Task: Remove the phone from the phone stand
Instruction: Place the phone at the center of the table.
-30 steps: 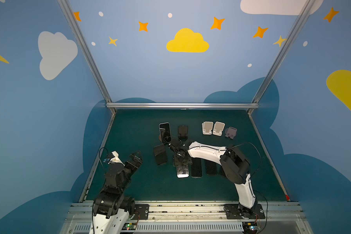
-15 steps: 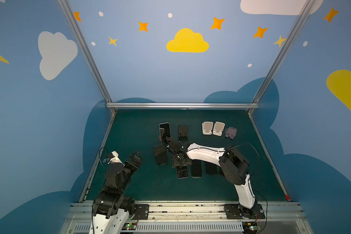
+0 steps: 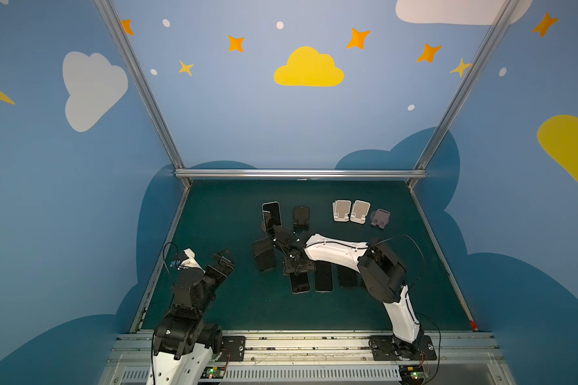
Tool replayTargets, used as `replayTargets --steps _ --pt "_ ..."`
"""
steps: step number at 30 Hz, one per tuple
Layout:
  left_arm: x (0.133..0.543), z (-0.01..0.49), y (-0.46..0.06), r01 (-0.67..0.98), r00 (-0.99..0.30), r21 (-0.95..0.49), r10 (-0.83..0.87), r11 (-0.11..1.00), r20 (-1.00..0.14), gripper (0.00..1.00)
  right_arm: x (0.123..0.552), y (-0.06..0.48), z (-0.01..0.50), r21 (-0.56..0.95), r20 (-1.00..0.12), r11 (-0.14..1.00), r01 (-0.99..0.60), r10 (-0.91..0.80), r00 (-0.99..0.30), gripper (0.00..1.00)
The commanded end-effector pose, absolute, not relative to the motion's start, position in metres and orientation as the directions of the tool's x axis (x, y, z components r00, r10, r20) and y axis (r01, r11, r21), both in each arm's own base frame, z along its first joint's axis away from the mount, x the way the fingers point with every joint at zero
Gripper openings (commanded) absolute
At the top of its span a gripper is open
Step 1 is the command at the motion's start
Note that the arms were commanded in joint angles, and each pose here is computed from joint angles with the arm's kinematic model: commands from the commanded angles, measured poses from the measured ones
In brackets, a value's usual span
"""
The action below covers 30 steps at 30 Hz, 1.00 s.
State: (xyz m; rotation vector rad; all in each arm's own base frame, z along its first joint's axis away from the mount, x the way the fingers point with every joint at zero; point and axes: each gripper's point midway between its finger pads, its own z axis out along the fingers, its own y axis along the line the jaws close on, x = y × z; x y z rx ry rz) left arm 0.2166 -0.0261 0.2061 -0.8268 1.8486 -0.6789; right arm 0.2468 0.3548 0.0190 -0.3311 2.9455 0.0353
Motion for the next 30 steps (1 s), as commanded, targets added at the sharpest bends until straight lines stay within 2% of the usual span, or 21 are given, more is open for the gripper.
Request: replayTargets --steps 1,7,20,26,30 --pt "0.214 0.210 -0.025 -0.245 -0.300 -0.745 -0.779 0.621 -0.551 1.00 0.238 0.330 0.000 -0.104 -0.096 0.967 -0.233 -0.243 -0.965 0.80" --pt "0.212 0.208 -0.025 -0.248 -0.305 -0.746 -0.781 0.618 -0.545 1.00 0.247 0.330 0.023 -0.099 -0.150 0.968 -0.230 -0.243 -0.958 0.85" --pt "0.213 0.210 -0.023 -0.252 -0.299 -0.739 -0.776 0.625 -0.555 1.00 0.262 0.336 0.057 -0.078 -0.211 0.965 -0.249 -0.260 -0.942 0.87" --pt "0.213 0.215 -0.019 -0.263 -0.283 -0.728 -0.772 0.633 -0.569 1.00 0.289 0.342 0.131 -0.041 -0.396 0.958 -0.284 -0.277 -0.876 0.87" --pt "0.215 0.216 -0.019 -0.261 -0.280 -0.734 -0.777 0.627 -0.564 1.00 0.319 0.340 0.161 -0.017 -0.505 0.960 -0.279 -0.249 -0.827 0.88"
